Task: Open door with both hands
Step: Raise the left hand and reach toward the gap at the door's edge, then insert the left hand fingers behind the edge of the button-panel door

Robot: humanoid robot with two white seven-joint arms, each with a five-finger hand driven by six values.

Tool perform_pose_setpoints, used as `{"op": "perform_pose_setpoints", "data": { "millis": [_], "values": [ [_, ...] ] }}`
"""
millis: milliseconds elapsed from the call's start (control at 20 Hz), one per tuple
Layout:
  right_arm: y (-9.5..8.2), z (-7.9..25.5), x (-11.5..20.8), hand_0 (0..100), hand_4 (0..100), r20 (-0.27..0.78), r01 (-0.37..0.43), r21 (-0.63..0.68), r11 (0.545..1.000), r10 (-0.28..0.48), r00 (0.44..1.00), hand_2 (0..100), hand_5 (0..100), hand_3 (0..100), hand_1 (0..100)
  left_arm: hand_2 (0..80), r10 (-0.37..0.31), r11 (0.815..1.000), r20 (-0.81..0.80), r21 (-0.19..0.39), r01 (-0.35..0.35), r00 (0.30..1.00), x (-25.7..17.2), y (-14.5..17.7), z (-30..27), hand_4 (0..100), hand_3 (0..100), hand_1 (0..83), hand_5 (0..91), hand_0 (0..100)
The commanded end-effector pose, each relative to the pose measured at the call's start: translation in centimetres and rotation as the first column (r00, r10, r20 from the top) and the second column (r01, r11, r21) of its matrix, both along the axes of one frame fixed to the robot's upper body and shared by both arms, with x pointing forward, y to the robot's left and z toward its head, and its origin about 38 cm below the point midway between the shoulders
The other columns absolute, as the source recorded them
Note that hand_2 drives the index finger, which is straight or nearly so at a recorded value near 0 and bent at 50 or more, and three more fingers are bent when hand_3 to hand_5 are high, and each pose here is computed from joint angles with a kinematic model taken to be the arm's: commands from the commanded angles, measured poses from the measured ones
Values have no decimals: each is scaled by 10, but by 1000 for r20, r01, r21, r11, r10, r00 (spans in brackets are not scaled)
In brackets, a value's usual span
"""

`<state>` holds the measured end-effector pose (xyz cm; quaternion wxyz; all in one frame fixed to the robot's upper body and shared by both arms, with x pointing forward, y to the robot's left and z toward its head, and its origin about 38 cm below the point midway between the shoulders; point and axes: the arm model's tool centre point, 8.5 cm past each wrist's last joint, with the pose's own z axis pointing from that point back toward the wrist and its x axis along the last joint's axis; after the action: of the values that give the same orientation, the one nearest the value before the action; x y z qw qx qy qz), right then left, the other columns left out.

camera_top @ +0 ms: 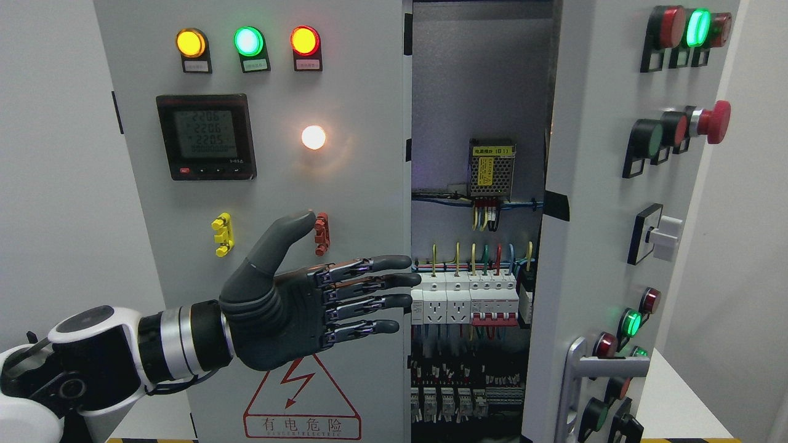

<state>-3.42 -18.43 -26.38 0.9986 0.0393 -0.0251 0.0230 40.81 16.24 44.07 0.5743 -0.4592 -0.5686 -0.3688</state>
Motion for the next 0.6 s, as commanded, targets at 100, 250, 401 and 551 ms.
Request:
{"op": "perform_pose_setpoints", "data": {
  "millis": [100,250,401,551],
  "values": [
    [0,0,0,0,0,0,0,0,1000,0,1000,0,0,0,0,0,-141,987,6,-77,141,990,5,-71,22,43,0,0,0,0],
    [0,0,0,0,0,0,0,0,1000,0,1000,0,0,0,0,0,-159,984,-4,-83,159,987,9,-85,28,43,0,0,0,0],
    [0,0,0,0,0,0,0,0,1000,0,1000,0,0,0,0,0,-173,982,-28,-78,171,984,14,-97,29,43,0,0,0,0],
    [0,0,0,0,0,0,0,0,1000,0,1000,0,0,0,0,0,-190,979,-40,-86,186,981,15,-109,28,43,0,0,0,0]
  ]
}}
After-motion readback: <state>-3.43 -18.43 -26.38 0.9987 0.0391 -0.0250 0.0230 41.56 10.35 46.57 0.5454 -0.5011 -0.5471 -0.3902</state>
